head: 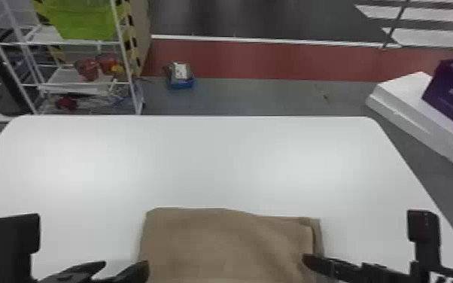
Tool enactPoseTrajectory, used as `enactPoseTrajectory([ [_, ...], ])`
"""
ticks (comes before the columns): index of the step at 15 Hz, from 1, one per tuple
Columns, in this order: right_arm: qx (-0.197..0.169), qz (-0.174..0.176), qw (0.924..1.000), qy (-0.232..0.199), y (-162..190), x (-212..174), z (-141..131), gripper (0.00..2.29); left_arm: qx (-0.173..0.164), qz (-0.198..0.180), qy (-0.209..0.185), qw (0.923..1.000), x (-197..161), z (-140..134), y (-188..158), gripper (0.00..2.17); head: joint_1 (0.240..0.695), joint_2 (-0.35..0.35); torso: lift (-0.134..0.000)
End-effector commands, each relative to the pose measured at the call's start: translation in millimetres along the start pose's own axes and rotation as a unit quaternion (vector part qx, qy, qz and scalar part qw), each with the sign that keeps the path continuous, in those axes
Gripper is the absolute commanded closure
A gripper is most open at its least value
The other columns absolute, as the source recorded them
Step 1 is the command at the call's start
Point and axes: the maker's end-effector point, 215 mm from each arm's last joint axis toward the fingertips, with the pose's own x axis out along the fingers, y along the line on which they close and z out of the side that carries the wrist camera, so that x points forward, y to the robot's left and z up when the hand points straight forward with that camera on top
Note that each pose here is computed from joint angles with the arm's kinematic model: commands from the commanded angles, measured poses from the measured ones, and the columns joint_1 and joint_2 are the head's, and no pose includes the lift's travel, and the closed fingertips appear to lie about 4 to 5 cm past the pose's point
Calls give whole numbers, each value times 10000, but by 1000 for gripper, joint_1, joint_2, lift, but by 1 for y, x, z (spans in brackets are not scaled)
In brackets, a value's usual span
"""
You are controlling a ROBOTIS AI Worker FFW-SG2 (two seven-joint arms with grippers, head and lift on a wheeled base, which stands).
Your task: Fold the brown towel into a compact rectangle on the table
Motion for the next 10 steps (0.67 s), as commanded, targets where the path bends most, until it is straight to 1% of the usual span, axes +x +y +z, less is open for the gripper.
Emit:
enactPoseTrajectory([
  [1,19,42,10000,48,4,2,-1,768,-12,2,-11,10000,0,1,0,33,695,-60,-123],
  [2,18,56,10000,41,5,3,0,768,-15,-6,-13,10000,0,1,0,33,695,-54,-123],
  [4,30,111,9999,40,8,2,0,974,-19,1,-17,10000,0,1,1,33,695,-49,-123],
  [6,22,121,9999,37,10,2,1,1001,-14,-17,-30,10000,1,3,0,33,695,-44,-123],
  [8,55,135,9999,70,11,2,2,1204,-12,-11,-37,10000,1,4,0,33,695,-40,-123],
  [10,64,201,9998,16,14,-1,5,1204,-5,-21,-41,10000,1,5,-1,33,695,-40,-123],
])
